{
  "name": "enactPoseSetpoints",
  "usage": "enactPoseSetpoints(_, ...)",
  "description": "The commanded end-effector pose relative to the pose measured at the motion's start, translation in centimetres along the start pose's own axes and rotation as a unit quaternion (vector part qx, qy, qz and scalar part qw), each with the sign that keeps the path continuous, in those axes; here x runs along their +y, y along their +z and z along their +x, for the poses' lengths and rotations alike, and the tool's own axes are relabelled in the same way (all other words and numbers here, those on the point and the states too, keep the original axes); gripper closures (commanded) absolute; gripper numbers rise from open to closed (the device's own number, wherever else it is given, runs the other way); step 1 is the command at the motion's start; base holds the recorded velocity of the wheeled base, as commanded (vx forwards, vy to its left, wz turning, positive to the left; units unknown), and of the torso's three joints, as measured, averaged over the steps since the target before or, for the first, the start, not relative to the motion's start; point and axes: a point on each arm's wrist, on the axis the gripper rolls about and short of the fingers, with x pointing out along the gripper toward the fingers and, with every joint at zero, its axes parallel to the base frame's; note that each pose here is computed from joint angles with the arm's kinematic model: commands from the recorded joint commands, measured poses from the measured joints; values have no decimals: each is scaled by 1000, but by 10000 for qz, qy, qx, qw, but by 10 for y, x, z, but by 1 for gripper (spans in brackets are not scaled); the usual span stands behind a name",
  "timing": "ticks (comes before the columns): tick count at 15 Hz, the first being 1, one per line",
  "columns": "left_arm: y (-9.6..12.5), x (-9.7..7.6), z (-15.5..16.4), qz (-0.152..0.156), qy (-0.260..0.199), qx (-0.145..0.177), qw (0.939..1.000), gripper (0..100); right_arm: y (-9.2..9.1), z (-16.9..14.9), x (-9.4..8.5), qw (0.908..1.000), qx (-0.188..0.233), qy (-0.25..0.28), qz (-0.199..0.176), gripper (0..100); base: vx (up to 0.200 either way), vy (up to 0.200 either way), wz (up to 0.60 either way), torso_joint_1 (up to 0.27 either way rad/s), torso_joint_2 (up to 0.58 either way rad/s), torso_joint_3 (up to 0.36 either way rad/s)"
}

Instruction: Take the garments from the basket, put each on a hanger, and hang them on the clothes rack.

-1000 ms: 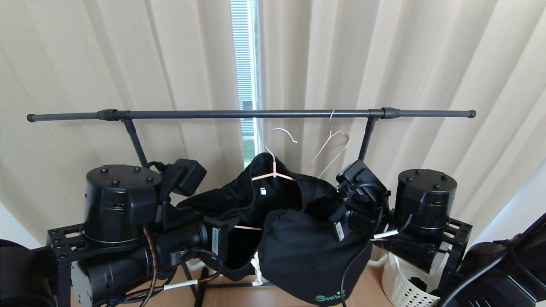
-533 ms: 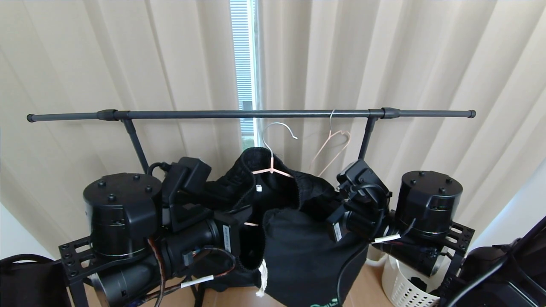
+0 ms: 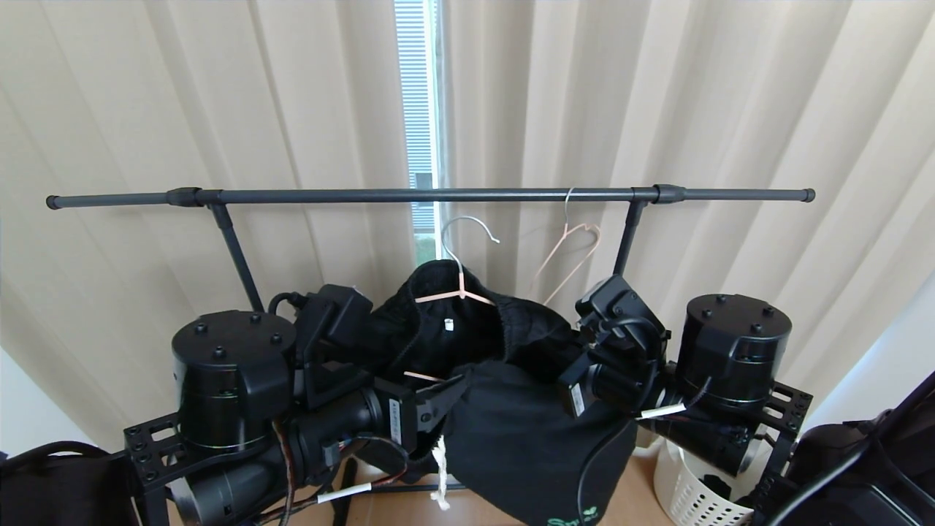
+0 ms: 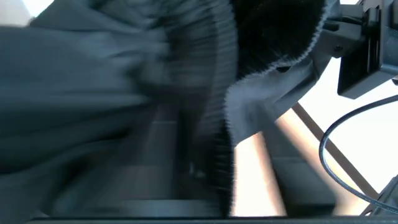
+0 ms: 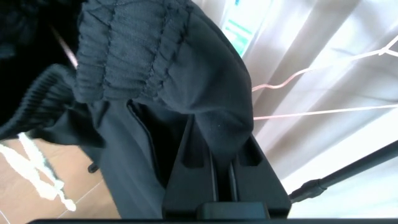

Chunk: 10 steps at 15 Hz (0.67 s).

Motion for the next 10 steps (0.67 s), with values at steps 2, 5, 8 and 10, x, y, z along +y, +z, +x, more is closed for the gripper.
enactPoseSetpoints(2, -1, -1, 2, 11, -15, 28, 10000, 0, 1, -1, 2, 10000, -11, 32, -1, 100, 0, 0, 0, 0, 0, 0)
enactPoseSetpoints(5, -1, -3, 3, -19, -47, 20, 10000, 0, 1, -2, 3, 10000, -15, 54, -4, 100, 0, 0, 0, 0, 0, 0)
enactPoseSetpoints(8, -5, -7, 17, -273, -49, 140, 9995, 0, 1, -4, 5, 9998, -211, 57, -7, 100, 0, 0, 0, 0, 0, 0)
enactPoseSetpoints(10, -3, -7, 15, -269, -64, 89, 9996, 0, 1, -4, 5, 9996, -271, 46, -11, 100, 0, 0, 0, 0, 0, 0)
